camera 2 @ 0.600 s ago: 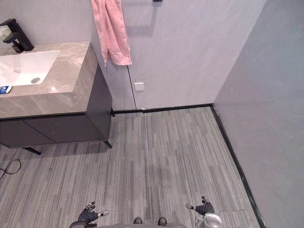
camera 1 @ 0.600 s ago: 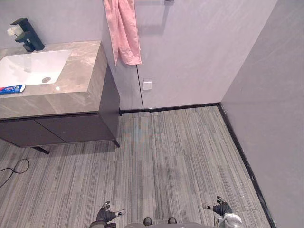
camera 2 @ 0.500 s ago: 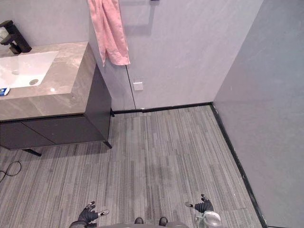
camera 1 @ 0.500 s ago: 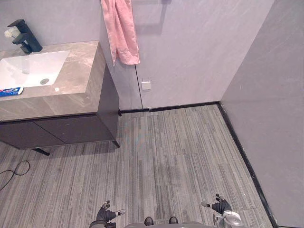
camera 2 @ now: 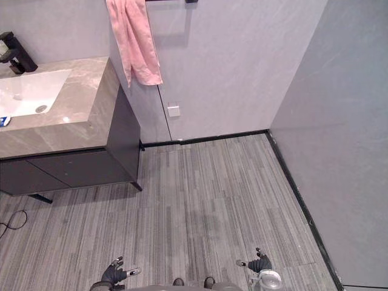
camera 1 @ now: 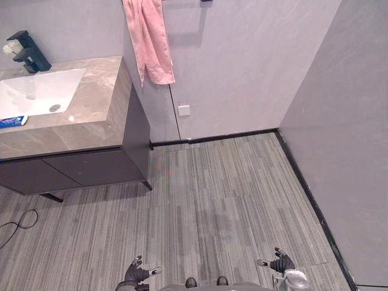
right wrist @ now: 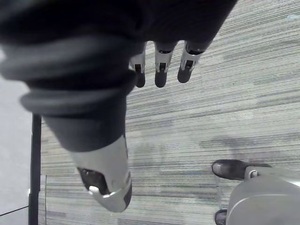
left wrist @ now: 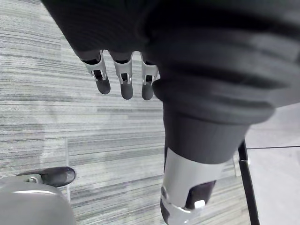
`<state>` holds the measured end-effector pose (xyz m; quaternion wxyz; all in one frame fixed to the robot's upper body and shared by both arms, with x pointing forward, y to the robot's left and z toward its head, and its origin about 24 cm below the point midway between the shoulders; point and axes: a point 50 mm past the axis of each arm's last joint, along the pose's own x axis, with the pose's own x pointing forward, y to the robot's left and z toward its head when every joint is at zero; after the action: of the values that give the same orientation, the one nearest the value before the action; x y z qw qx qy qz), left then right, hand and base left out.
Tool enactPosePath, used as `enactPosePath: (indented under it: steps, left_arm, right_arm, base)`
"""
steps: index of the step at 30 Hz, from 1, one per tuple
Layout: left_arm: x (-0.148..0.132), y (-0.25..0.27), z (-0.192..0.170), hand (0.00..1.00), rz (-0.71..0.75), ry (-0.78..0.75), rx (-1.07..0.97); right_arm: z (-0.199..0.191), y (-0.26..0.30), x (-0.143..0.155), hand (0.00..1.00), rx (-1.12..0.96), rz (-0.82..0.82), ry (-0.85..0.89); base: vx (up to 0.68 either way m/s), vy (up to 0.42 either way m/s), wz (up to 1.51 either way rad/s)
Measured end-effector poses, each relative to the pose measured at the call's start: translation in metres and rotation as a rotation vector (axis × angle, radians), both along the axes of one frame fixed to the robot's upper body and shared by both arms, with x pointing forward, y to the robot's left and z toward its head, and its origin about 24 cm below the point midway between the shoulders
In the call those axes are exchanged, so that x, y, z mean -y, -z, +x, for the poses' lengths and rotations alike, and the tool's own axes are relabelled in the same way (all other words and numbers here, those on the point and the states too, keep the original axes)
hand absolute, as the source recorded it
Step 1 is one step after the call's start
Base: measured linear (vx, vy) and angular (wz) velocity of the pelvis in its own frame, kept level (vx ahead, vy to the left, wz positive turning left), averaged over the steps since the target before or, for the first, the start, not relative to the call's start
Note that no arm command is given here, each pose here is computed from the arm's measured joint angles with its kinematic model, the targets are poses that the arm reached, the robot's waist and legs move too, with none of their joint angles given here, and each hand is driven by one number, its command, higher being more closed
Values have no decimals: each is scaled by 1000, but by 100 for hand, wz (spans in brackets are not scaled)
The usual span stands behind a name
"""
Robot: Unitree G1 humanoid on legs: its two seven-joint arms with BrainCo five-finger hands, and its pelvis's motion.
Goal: Organize washtable
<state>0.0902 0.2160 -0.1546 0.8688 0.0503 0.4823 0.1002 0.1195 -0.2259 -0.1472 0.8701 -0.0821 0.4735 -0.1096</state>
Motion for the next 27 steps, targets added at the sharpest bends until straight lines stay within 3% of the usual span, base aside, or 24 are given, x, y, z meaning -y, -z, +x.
enactPosePath:
  steps: [14, 22, 27]
  left_arm:
    - [3, 0, 2, 0, -2, 21, 0]
    - [4, -6, 20, 0, 3, 41, 58]
    - [-9, -11, 25, 0, 44, 67, 73]
  right_arm:
    - [1, 0, -1, 0, -4, 1, -1]
    - [5, -1, -2, 0, 1, 4, -3]
    - [14, -1, -13, 0, 17, 23, -41]
  base:
    - [17, -11, -11]
    - [8, 22, -2]
    - [101, 6, 18]
